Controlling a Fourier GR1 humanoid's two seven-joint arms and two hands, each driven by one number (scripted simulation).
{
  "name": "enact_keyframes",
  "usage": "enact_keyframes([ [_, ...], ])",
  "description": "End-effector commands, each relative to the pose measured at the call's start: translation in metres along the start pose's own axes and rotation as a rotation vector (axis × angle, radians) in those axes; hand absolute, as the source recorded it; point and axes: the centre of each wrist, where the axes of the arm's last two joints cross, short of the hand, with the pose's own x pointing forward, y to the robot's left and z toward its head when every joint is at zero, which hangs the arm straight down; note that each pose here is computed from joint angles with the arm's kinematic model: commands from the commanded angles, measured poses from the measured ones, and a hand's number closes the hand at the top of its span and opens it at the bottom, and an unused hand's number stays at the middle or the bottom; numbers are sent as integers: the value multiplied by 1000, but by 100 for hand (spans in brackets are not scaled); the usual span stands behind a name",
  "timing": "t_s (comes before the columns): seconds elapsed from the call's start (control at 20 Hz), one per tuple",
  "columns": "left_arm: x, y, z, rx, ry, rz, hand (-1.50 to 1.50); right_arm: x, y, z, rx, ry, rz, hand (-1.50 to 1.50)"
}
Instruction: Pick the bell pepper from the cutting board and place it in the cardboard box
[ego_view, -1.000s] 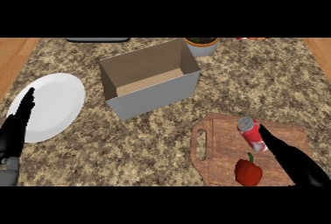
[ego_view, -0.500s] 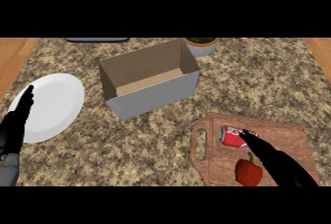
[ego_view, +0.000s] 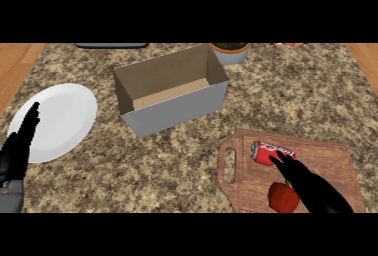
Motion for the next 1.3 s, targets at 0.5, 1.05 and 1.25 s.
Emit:
enact_keyframes([
  [0.5,6,5,3,2,-8,-13,0,-4,30,-47,-237,29,130,150],
  [1.05,20,-6,-10,-12,16,-2,0,72,38,-37,-551,253,50,150],
  [1.25,9,-11,-6,1,8,9,0,96,10,-9,-683,311,102,150],
])
